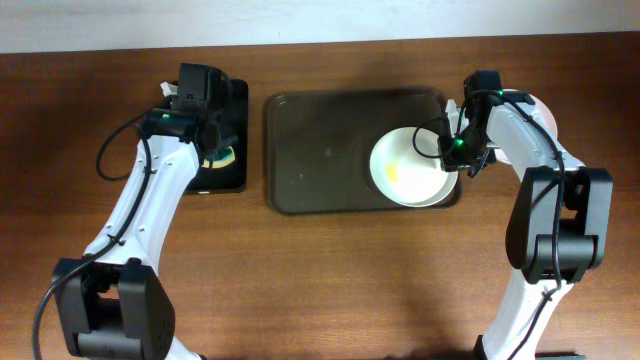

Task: Clean dirty plates on tray and stack at the side
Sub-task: 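Hold the cream plate rim with the right gripper and tilt it, then scrub the cream plate with the sponge in the left gripper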

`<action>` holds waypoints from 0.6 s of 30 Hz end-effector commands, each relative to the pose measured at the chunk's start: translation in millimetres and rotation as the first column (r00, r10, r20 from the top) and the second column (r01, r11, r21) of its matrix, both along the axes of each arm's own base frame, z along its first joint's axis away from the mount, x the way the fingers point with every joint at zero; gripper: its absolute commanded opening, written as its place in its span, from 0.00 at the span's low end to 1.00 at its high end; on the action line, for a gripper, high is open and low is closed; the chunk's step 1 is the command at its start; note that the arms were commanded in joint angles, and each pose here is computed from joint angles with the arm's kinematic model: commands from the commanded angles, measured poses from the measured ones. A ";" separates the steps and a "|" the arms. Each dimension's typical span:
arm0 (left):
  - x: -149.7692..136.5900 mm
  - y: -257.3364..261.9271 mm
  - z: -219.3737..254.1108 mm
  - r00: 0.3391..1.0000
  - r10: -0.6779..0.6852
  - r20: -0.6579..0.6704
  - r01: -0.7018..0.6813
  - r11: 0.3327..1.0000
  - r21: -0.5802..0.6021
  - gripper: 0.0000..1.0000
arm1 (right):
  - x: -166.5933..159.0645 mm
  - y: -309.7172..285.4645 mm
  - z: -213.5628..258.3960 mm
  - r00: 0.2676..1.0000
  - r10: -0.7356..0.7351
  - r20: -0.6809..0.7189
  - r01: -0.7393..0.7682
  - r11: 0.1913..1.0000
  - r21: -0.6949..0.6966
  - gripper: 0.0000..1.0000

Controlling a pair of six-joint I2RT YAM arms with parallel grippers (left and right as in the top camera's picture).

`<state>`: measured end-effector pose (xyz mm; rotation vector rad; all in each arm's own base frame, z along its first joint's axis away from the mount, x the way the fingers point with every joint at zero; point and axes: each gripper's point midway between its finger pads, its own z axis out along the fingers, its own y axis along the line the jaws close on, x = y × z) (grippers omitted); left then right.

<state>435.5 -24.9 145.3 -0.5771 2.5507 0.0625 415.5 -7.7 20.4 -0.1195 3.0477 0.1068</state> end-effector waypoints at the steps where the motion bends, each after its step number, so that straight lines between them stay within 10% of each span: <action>1: 0.4 0.9 -0.1 1.000 -0.002 0.003 0.002 1.000 -0.001 0.00 | -4.0 8.8 3.6 1.000 -0.010 -0.004 0.011 1.000 0.026 0.33; 12: 0.4 -7.5 -1.3 1.000 -0.026 0.000 0.026 0.999 -0.044 0.00 | 9.0 52.4 -14.8 0.997 0.074 0.032 -0.075 0.997 0.024 0.31; 18: -0.7 -24.6 -3.1 0.997 -0.073 -0.007 0.072 0.989 -0.129 0.00 | 8.7 66.1 -47.0 0.999 0.039 -0.014 -0.037 0.993 0.108 0.11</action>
